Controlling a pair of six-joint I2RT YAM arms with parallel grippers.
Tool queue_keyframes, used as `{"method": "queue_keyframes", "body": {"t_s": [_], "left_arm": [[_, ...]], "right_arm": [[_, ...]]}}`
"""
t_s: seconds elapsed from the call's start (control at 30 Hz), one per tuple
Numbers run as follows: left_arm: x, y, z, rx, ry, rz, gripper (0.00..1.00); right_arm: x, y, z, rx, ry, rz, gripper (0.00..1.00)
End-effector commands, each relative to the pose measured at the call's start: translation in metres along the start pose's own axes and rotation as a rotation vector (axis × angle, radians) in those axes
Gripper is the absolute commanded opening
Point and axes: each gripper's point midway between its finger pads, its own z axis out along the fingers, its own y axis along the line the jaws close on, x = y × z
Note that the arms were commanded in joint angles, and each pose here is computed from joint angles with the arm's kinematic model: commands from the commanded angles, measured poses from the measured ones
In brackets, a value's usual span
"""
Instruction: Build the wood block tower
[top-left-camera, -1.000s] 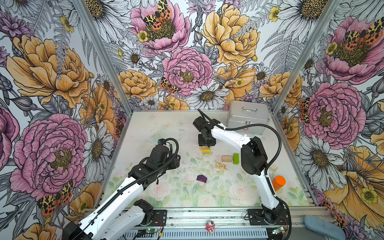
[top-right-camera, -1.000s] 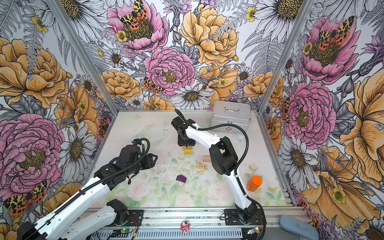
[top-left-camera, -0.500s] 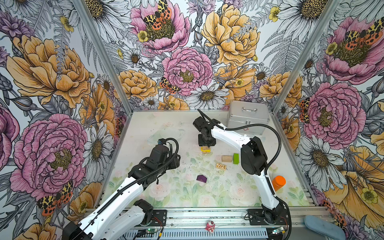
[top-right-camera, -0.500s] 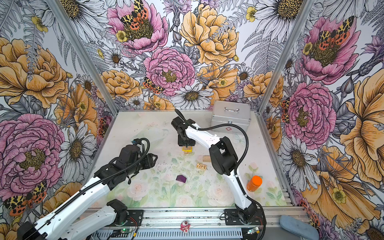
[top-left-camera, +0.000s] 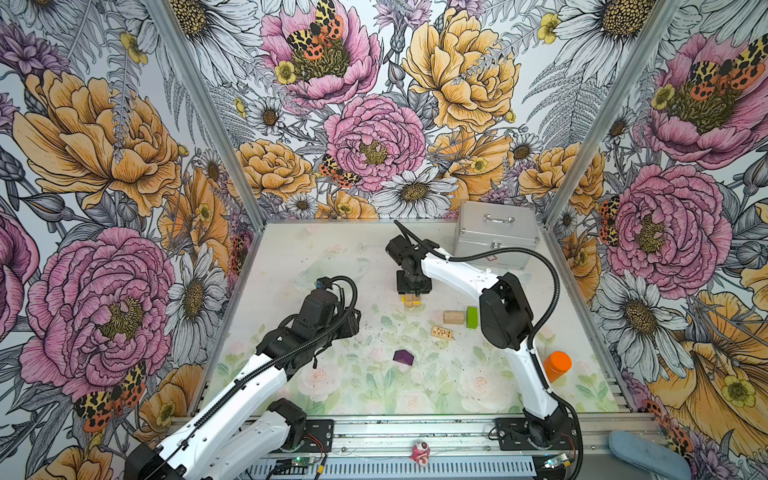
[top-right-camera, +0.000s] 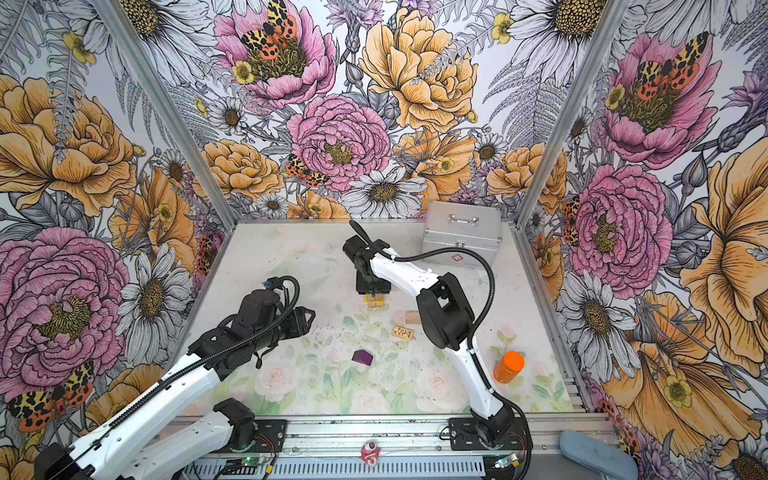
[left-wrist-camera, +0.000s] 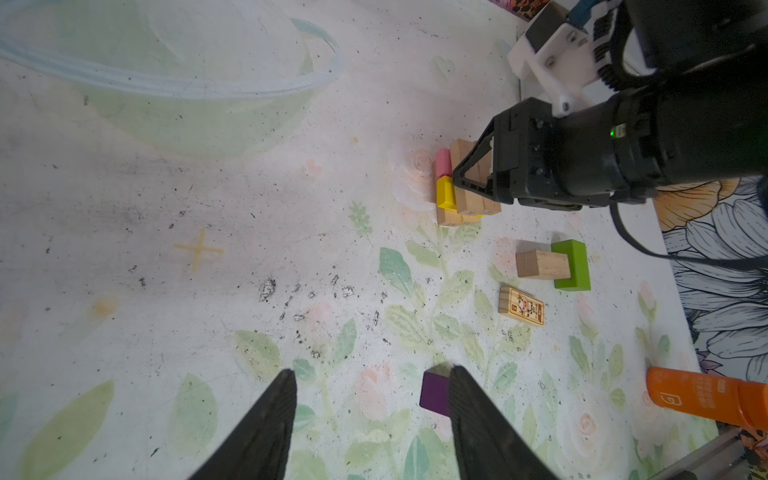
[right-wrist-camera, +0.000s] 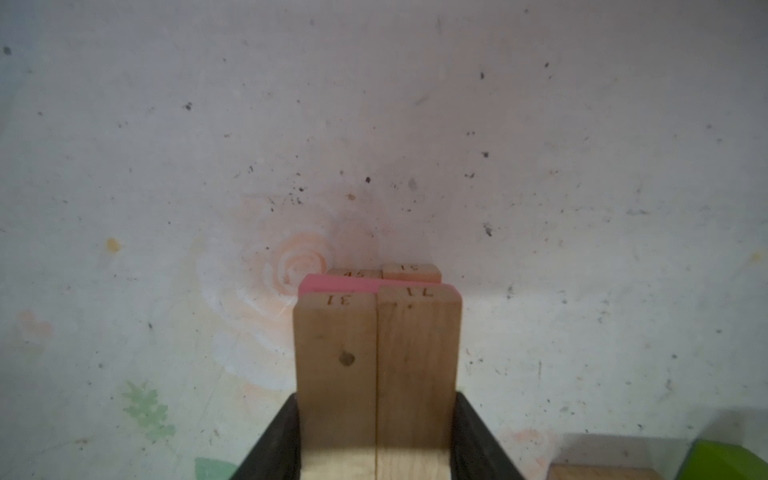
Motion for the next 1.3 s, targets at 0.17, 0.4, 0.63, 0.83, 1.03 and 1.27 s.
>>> {"method": "queue_keyframes", "body": {"t_s": [0.17,0.4,0.63,0.83,1.03,1.27], "left_arm": [[-0.002,-0.003,-0.003,0.026,-0.013,0.009,0.6],[-0.003,-0.003,-0.004,0.032,-0.015,0.008,0.6],[-0.004,-0.003,-0.005,0.032,-0.023,0.009,0.6],[-0.012,-0.004,-0.012,0.029,-0.047,0.008,0.62],[-0.018,-0.007,-0.009,0.035,-0.054,-0.005,0.62],[-0.025,-0.024,0.02,0.031,-0.021,0.014,0.57]], "right_arm": [[0.003,-0.005,0.009,0.022,0.014,0.016,0.47],[0.001,-0.005,0.0,0.016,-0.005,0.018,0.67],[-0.008,-0.003,-0.023,-0.013,-0.051,0.018,0.77],[-0.017,-0.009,-0.071,-0.056,-0.132,0.029,0.79],[-0.005,-0.027,-0.111,-0.08,-0.186,0.027,0.75],[0.022,-0.077,-0.118,-0.083,-0.208,0.077,0.49]]}}
